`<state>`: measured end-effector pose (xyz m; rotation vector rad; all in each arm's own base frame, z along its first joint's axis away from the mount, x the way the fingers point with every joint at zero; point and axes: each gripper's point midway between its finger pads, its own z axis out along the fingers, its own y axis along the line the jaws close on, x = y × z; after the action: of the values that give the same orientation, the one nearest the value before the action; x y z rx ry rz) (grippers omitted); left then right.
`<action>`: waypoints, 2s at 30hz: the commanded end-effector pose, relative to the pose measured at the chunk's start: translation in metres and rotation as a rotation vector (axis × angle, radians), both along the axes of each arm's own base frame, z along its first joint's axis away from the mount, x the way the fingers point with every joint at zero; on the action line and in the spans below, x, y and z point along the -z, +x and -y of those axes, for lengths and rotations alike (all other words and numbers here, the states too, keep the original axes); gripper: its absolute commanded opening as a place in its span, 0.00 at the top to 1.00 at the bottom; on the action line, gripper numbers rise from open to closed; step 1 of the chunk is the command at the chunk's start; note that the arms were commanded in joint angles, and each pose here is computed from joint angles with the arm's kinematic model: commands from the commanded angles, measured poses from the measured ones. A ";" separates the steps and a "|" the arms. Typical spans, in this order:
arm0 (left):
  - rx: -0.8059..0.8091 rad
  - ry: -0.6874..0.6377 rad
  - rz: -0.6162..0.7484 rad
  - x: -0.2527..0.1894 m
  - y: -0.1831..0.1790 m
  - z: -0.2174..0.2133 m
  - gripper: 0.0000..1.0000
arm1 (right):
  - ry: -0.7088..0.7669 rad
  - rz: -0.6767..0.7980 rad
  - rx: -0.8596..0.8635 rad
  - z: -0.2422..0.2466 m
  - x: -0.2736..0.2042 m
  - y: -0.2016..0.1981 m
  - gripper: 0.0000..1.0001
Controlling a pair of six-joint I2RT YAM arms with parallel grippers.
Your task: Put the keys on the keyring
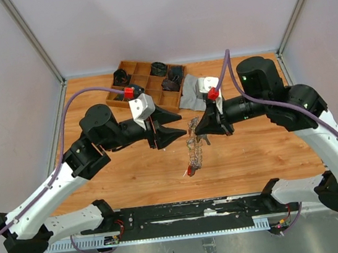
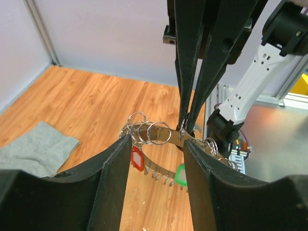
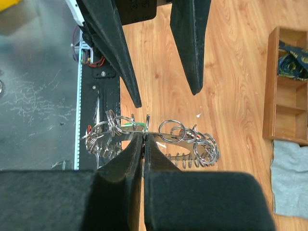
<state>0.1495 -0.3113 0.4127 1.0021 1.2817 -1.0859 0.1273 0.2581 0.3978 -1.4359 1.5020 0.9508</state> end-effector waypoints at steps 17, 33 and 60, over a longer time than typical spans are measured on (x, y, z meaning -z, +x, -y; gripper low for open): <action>0.084 0.153 0.094 0.019 -0.019 0.017 0.66 | -0.243 -0.015 -0.020 -0.002 0.018 -0.012 1.00; 0.081 0.204 0.103 0.030 -0.015 0.027 0.87 | -0.219 -0.009 -0.051 -0.007 0.018 -0.018 1.00; -0.042 0.023 0.029 0.011 -0.007 0.018 1.00 | 0.359 0.005 0.470 0.022 -0.019 0.018 0.63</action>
<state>0.1462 -0.3328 0.3614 1.1083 1.4126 -0.9753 0.1337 0.2294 0.3866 -1.1519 1.5554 0.7224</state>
